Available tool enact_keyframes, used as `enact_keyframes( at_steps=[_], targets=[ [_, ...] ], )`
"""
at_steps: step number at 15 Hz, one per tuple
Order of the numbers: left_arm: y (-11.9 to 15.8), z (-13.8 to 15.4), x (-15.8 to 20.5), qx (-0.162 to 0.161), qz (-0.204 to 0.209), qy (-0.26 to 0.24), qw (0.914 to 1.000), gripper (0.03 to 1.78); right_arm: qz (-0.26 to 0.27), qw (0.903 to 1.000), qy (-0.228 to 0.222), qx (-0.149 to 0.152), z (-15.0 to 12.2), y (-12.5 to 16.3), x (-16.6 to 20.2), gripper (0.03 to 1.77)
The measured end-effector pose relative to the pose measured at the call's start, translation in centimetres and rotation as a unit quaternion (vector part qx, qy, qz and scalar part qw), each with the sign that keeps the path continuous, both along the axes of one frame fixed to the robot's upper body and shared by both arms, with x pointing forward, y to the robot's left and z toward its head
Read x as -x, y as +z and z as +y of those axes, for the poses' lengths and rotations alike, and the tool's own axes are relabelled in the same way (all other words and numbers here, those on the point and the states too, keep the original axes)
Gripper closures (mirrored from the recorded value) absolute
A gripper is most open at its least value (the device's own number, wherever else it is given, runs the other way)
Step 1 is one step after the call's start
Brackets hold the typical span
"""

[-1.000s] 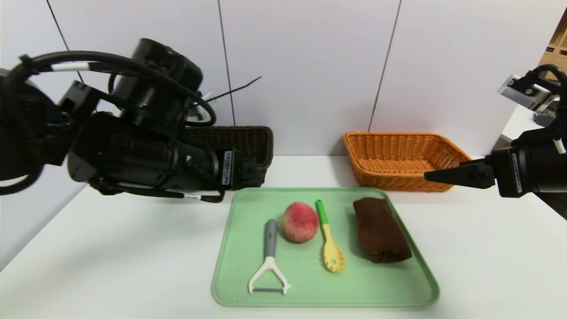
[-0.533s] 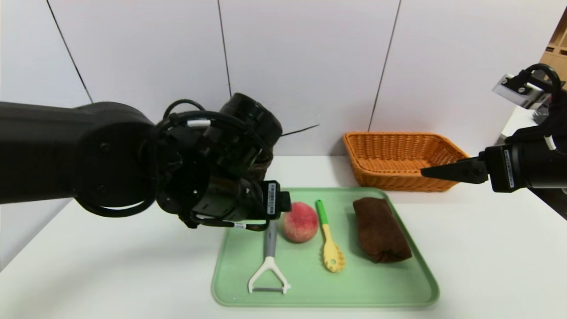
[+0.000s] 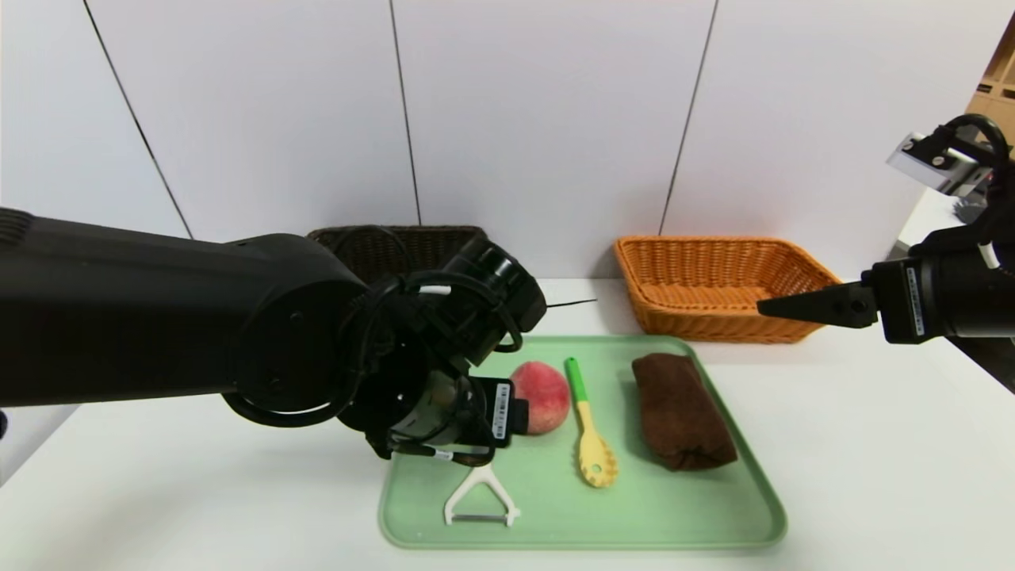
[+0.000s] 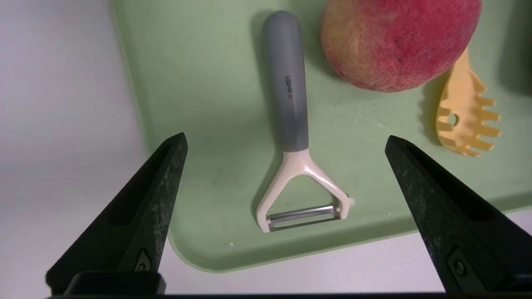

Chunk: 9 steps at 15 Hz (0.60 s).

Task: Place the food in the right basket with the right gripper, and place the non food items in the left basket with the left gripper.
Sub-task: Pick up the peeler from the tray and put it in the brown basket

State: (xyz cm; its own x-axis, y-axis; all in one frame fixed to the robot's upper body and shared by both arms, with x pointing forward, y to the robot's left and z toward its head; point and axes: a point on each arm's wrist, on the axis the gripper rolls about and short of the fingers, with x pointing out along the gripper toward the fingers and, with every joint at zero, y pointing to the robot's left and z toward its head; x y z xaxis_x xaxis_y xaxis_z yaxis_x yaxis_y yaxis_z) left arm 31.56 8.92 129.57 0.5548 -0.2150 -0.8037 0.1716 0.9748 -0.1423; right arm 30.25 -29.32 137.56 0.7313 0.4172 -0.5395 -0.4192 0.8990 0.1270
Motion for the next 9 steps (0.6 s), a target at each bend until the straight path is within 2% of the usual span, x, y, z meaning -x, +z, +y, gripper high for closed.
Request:
enact_keyframes(
  at_steps=[9],
  targets=[
    [-2.8, -1.3, -1.2, -0.034, 0.015, 0.011, 0.9993, 0.12, 0.001, 0.9999, -0.014, 0.002, -0.5, -0.1, 0.1, 0.09]
  ],
)
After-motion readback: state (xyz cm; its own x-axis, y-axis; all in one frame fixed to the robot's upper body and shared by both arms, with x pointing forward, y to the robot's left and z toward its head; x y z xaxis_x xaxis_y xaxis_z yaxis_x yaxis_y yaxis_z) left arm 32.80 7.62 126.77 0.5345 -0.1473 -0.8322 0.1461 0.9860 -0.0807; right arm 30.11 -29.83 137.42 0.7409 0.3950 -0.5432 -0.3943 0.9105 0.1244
